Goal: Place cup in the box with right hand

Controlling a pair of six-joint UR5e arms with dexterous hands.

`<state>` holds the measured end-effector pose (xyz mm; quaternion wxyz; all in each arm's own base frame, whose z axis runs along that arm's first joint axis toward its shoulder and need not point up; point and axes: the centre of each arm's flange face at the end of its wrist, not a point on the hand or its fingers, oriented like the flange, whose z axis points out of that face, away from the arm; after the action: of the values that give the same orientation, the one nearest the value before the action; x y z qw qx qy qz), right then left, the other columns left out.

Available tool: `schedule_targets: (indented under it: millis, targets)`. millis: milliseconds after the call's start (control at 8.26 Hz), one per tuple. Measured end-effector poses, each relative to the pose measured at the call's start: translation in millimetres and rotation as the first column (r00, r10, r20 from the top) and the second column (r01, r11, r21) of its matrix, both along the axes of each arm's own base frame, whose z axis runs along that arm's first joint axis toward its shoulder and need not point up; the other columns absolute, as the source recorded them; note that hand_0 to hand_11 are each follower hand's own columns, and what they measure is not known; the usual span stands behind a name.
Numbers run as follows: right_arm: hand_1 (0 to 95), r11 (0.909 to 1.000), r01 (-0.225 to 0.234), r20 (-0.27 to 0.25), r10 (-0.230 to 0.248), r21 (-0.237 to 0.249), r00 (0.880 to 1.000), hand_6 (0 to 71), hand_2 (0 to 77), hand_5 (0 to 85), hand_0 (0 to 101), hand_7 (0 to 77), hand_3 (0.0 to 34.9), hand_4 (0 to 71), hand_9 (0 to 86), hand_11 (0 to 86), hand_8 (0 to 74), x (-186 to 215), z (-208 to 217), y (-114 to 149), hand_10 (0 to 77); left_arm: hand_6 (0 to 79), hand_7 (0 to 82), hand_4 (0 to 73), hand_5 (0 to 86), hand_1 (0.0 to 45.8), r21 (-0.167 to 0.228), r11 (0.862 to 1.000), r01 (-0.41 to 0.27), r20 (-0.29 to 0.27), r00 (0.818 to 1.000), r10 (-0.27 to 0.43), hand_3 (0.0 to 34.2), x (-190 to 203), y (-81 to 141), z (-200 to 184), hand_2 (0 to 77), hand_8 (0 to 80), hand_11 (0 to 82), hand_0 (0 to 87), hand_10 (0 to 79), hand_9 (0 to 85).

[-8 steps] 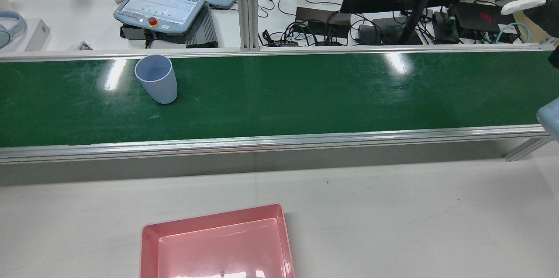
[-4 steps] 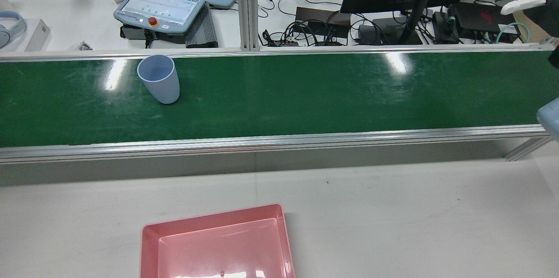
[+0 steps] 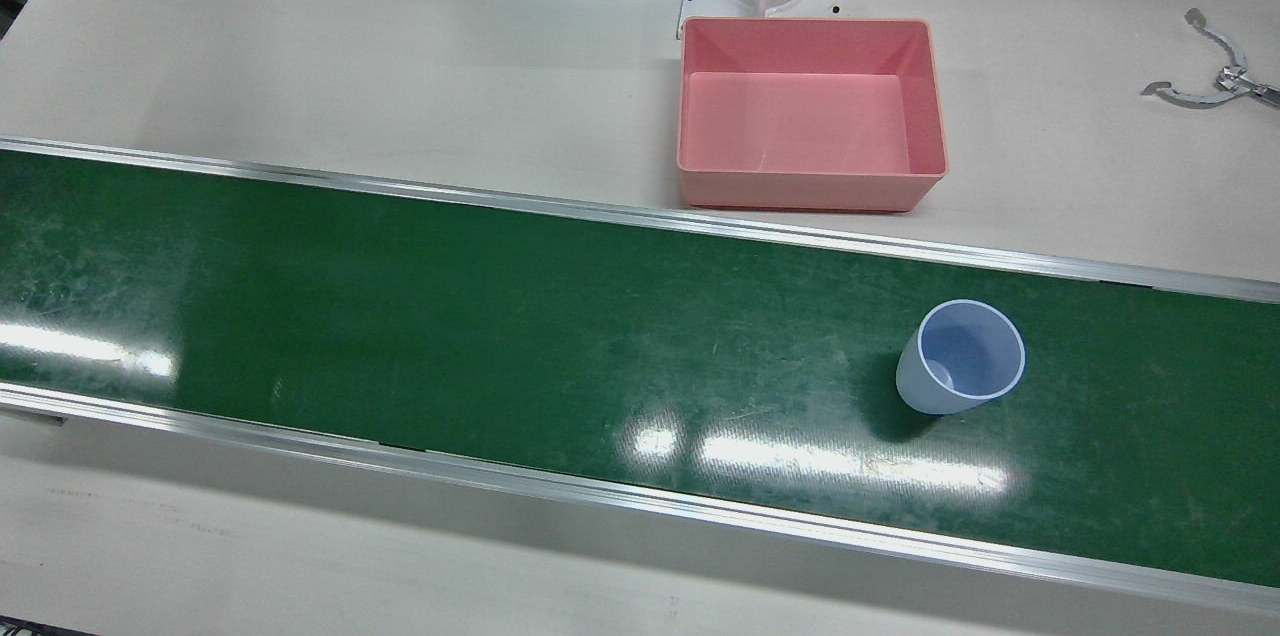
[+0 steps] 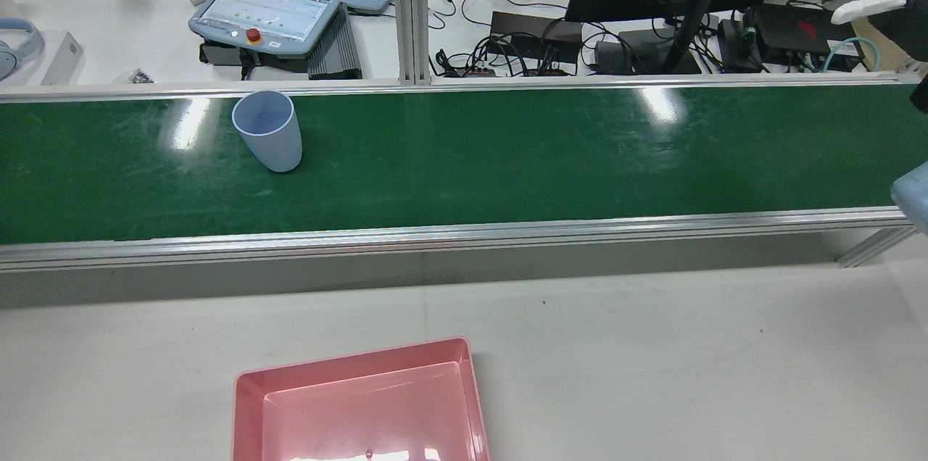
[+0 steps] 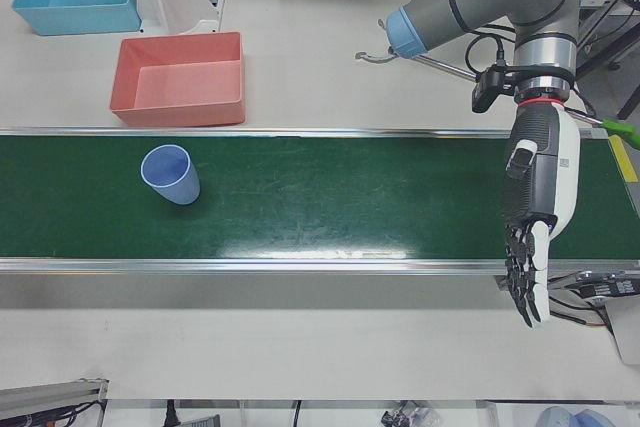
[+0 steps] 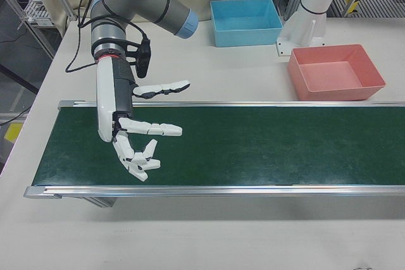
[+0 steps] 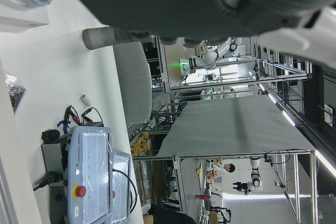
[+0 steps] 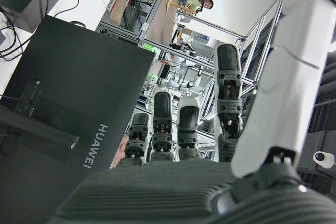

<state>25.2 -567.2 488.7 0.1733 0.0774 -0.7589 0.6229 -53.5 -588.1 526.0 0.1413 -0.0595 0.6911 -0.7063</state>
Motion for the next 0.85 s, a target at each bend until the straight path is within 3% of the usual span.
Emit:
schedule_targets:
  millis: [847]
  targets:
    - [10.9,1.0000,0.000,0.000,0.000,-0.002,1.000,20.2,0.5,6.0,56,69.8,0.0,50.2,37.1,19.1,17.5,-0.1,0.8,0.1,12.5,0.0,0.0,0.0,0.0,0.5,0.000,1.000,0.000,0.000,1.000,0.000,0.0,-0.1,0.1,0.1,0.5,0.0,0.0,0.0,0.0,0.5]
